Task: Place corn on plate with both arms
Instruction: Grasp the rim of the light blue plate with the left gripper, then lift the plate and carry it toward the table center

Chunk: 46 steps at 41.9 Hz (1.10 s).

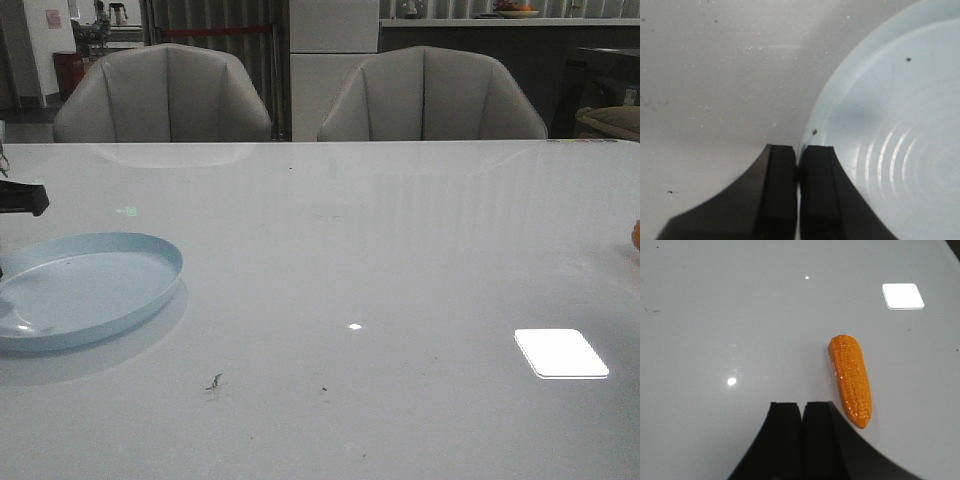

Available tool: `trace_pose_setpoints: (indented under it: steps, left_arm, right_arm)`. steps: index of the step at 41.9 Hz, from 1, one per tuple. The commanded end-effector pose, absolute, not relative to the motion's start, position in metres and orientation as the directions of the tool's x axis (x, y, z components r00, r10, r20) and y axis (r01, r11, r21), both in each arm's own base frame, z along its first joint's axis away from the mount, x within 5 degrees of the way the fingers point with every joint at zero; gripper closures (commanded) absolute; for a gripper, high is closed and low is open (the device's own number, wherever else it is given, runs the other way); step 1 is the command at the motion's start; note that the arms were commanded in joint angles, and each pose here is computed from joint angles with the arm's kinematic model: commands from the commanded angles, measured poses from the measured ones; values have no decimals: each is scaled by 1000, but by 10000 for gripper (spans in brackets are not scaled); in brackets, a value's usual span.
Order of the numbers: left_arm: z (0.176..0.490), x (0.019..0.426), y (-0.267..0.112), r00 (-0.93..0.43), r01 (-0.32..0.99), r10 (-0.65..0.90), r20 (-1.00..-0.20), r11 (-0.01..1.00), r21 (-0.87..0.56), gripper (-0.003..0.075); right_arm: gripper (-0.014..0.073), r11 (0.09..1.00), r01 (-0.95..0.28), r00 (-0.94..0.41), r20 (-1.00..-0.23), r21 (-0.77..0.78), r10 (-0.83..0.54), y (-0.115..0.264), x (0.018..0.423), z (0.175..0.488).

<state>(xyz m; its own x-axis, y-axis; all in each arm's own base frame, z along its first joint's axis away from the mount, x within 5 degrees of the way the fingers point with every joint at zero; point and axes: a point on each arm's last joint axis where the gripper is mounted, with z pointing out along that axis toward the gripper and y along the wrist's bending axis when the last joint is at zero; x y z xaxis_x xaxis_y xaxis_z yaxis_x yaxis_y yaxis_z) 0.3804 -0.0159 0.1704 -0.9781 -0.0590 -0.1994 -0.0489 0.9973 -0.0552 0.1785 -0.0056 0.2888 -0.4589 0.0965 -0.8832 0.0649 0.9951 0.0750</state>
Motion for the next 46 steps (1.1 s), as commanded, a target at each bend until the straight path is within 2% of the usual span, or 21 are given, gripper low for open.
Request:
trace_pose_setpoints:
  steps: [1, 15, 26, 33, 40, 46]
  left_arm:
    - [203, 388, -15, -955, -54, -71, -290, 996, -67, 629]
    - [268, 409, -18, -933, -42, -72, -353, 995, -90, 629]
    - [317, 417, -33, -896, -32, -149, -419, 962, -272, 629]
    - [330, 416, -50, -895, -3, -169, -412, 928, -374, 629]
    - [329, 408, -84, -921, 72, -85, -381, 922, -380, 629]
    - [329, 399, -123, -920, 160, -2, -391, 911, -381, 629]
  right_arm:
    - [526, 995, 60, -360, -928, 77, 93, -6, 183, 306]
    - [526, 995, 60, -360, -928, 77, 93, -6, 183, 306]
    - [526, 995, 60, -360, -928, 77, 93, -6, 183, 306]
    - [526, 995, 60, -360, -928, 77, 93, -6, 183, 306]
    - [526, 995, 60, -360, -928, 77, 93, -6, 183, 306]
    - [526, 995, 60, -359, -929, 77, 93, -6, 183, 306]
